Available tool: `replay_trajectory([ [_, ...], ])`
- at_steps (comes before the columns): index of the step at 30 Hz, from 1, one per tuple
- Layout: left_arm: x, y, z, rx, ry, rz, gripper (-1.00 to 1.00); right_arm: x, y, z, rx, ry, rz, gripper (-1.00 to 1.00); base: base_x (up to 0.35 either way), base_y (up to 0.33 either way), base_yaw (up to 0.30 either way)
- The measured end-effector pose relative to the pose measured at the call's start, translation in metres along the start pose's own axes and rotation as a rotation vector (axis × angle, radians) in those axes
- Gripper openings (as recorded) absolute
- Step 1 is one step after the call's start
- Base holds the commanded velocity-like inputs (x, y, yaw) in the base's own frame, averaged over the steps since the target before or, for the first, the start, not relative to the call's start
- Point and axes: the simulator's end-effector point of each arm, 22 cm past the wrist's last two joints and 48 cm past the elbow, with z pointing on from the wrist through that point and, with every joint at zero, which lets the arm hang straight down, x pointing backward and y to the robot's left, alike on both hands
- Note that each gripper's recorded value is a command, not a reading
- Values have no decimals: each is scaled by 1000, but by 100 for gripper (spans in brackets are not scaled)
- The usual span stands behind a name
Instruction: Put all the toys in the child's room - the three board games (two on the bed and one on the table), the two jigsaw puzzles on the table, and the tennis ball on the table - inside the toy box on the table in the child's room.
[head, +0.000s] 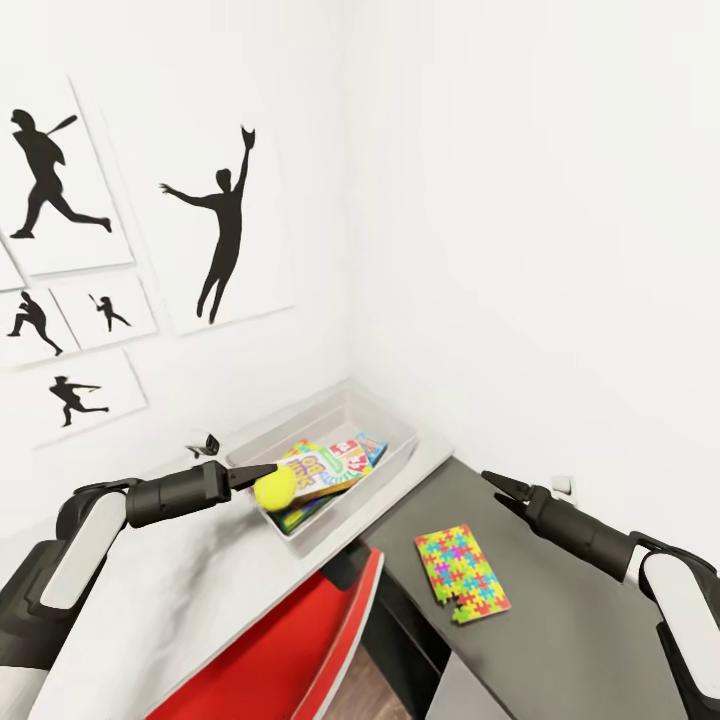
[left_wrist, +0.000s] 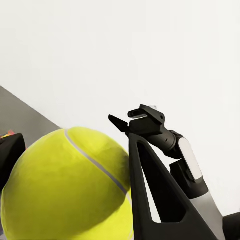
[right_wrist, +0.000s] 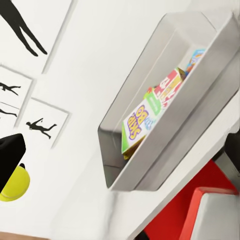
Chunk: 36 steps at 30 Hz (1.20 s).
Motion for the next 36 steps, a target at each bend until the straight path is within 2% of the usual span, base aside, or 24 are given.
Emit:
replay_trajectory([
  [11,0,0,0,0,0,0,-100,0,1,0,-3,0,0,100,64,-38,160],
  [30,0,0,0,0,0,0,-100,0,1,0,-4,-1,0,100,1,0,4],
  [36,0,0,0,0,0,0,-100,0,1,0,-4,0,0,100,121,0,0],
])
